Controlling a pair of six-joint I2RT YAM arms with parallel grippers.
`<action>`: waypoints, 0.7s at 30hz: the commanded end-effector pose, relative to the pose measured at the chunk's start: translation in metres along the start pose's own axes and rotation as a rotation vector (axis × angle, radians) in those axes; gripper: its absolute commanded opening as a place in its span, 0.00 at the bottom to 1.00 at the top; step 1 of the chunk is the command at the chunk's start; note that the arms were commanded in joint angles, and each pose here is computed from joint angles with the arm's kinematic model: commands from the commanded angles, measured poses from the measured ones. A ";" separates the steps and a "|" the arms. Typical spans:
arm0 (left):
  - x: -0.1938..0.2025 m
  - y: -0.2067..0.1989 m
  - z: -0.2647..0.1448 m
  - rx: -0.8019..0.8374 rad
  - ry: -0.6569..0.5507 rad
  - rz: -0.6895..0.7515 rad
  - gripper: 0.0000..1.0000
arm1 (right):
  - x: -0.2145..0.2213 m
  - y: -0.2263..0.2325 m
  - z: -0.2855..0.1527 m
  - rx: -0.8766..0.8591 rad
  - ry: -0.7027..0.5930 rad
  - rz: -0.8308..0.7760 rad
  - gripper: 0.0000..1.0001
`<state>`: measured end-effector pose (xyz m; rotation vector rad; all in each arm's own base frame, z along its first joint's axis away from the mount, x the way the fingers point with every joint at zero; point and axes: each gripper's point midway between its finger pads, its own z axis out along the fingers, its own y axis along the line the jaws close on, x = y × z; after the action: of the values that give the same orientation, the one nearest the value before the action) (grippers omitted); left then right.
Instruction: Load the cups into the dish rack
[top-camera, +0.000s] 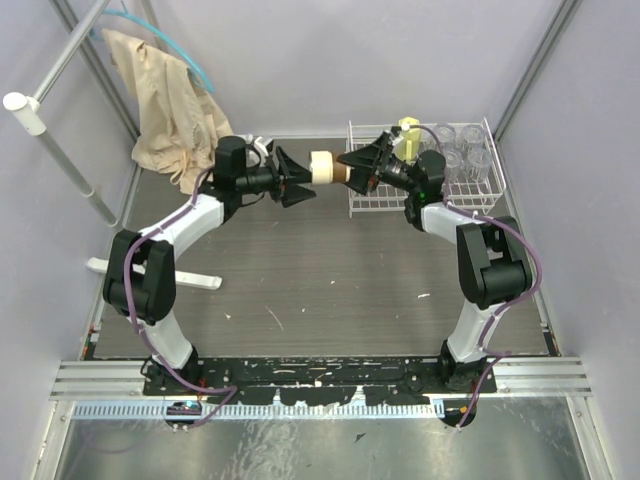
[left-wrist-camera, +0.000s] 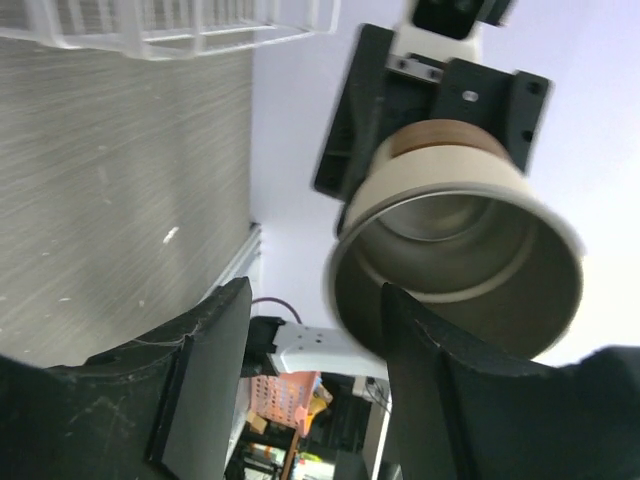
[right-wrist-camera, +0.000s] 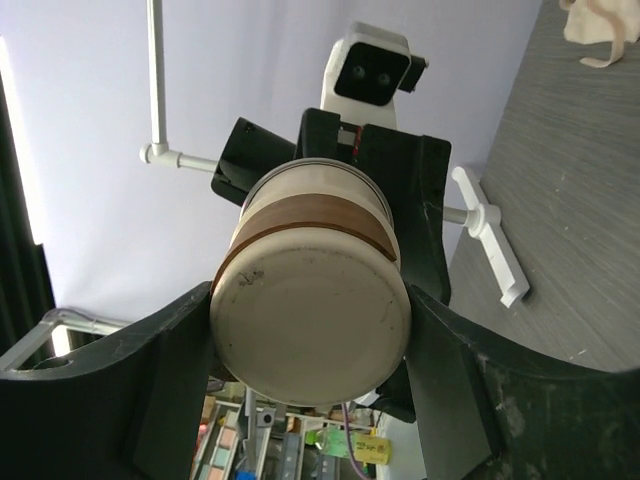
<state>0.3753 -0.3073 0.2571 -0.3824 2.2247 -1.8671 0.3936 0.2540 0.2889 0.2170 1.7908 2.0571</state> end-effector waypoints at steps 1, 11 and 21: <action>-0.008 0.020 -0.014 -0.129 -0.046 0.035 0.63 | -0.018 0.040 -0.002 0.002 -0.019 -0.195 0.24; -0.014 0.043 -0.037 -0.346 -0.132 0.119 0.74 | -0.085 0.022 -0.010 0.297 -0.082 -0.361 0.19; -0.021 0.045 -0.042 -0.385 -0.127 0.145 0.78 | -0.159 -0.005 -0.040 0.565 -0.211 -0.415 0.16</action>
<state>0.3769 -0.2603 0.2055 -0.4277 2.4618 -1.3356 0.5074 0.1771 0.3185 0.1614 1.9422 1.3840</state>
